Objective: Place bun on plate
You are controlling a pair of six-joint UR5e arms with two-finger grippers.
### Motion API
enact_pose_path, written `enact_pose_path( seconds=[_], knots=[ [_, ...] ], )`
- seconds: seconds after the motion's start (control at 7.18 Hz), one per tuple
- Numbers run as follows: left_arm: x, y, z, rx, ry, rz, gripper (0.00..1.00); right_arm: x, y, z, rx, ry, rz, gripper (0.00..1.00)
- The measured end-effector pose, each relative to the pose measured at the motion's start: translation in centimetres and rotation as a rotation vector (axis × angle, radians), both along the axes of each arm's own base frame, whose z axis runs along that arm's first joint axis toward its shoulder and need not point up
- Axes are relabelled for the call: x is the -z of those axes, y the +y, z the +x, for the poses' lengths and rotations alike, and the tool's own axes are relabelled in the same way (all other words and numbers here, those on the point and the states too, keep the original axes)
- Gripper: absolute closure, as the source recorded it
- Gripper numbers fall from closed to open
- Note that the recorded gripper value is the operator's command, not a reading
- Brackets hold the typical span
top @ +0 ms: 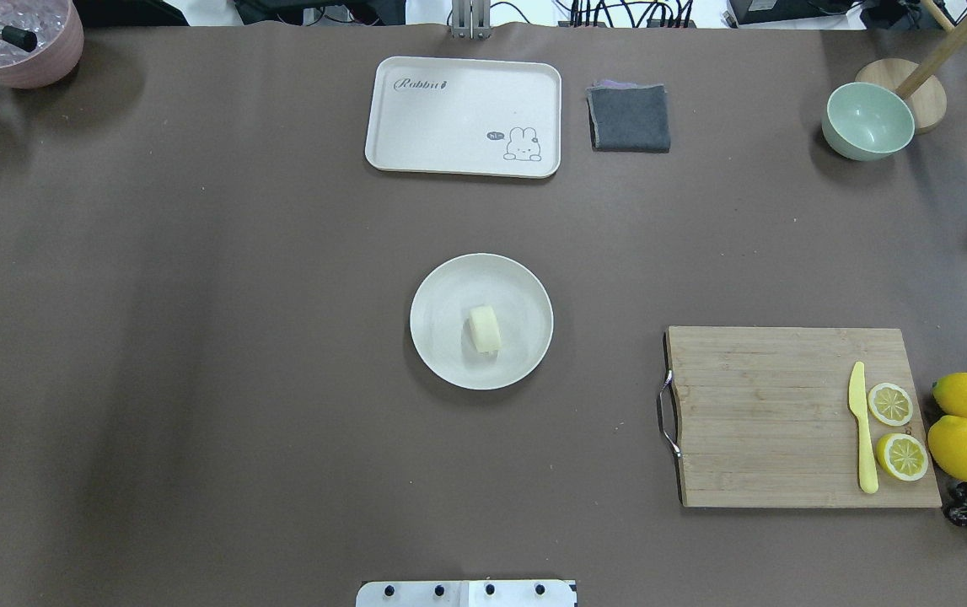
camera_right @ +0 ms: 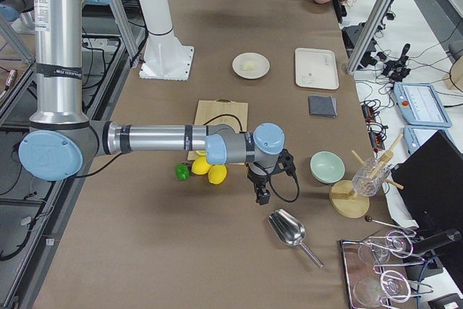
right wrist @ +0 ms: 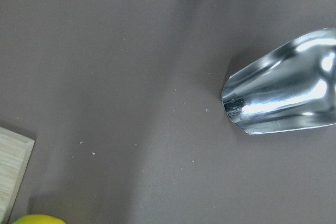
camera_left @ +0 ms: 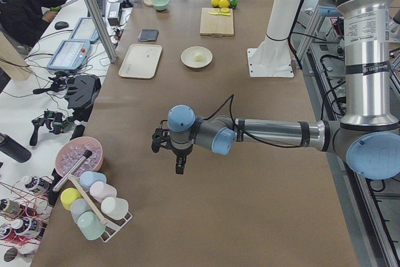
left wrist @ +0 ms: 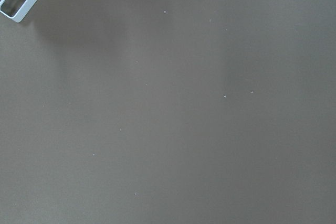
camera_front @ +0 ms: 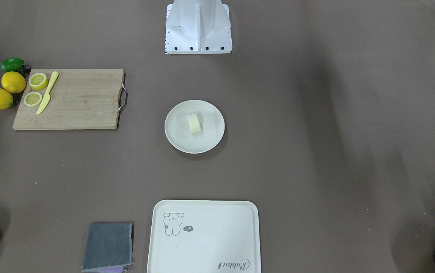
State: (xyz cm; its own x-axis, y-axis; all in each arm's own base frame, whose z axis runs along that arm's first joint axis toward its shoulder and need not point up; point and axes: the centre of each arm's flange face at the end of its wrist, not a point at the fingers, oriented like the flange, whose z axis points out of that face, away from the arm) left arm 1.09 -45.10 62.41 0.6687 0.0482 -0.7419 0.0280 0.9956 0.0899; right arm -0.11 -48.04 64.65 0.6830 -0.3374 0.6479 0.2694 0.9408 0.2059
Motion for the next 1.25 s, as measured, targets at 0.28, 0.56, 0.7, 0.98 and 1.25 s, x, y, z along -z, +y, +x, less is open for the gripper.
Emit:
enact_pose_path(
  seconds=[0.28, 0.56, 0.7, 0.98, 1.25],
  knots=[
    [-0.4, 0.7, -1.1, 0.022, 0.001, -0.008, 0.02, -0.2, 0.0, 0.3, -0.002, 0.002, 0.001, 0.00],
    [0.4, 0.4, -1.2, 0.027, 0.004, 0.009, 0.02, -0.2, 0.0, 0.4, -0.004, 0.003, 0.001, 0.00],
    [0.9, 0.2, -1.2, 0.028, 0.004, 0.021, 0.02, -0.2, 0.0, 0.4, -0.006, 0.003, 0.001, 0.00],
    [2.0, 0.6, -1.1, 0.022, 0.002, 0.062, 0.02, 0.0, 0.0, 0.4, -0.012, 0.003, 0.000, 0.00],
    [1.4, 1.8, -1.1, -0.001, 0.004, 0.088, 0.02, 0.1, 0.0, 0.4, -0.020, 0.003, -0.005, 0.00]
  ],
)
